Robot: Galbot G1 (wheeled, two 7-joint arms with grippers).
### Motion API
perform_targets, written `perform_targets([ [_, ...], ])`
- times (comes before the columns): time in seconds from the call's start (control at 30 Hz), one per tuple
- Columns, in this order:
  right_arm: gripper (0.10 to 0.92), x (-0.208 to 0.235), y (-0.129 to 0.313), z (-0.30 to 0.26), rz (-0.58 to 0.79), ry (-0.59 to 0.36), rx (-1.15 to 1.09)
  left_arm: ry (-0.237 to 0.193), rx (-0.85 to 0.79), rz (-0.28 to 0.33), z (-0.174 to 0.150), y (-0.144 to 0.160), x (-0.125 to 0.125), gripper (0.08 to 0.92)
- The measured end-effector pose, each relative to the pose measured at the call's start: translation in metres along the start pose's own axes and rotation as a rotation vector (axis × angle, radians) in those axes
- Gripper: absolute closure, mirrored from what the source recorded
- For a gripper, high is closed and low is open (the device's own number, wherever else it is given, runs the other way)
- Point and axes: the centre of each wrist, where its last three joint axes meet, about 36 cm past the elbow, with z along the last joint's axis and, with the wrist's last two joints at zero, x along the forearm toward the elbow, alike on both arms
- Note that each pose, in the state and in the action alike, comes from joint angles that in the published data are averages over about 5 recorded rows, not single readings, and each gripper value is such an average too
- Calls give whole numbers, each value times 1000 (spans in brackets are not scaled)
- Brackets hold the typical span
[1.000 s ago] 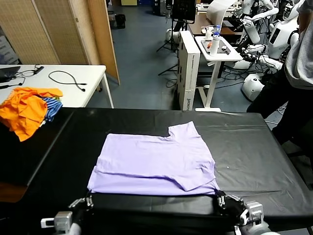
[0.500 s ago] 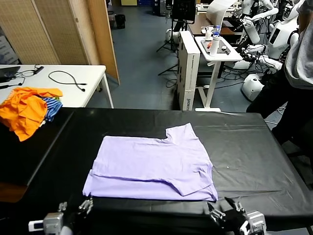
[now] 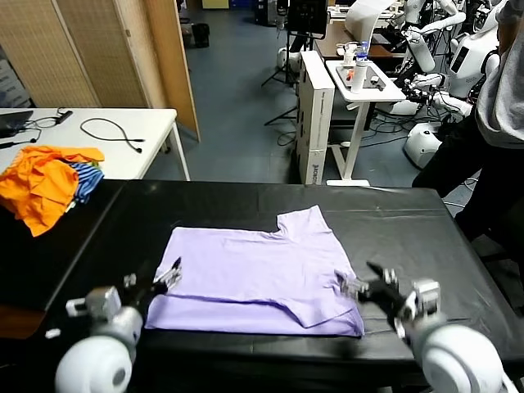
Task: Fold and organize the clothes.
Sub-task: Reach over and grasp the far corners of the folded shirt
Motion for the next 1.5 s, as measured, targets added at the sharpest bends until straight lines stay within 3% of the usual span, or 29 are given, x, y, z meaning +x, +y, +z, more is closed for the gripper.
perform_targets([
  [0.13, 115, -38, -5, -12, -4, 16, 2, 19, 17, 40, -17, 13, -33, 92],
  [0.37, 115, -88, -11, -20, -9, 69, 4, 59, 20, 39, -34, 26, -91, 92],
  [0.57, 115, -115, -13, -18, -6, 113, 10, 89, 0, 42, -36, 34, -121, 92],
  [0.93, 115, -143, -11, -15, -7, 157, 25, 157, -21, 14, -20, 46, -145, 92],
  [1.5, 132, -154, -4, -6, -17, 186, 22, 178, -13, 8, -14, 52, -155, 92],
])
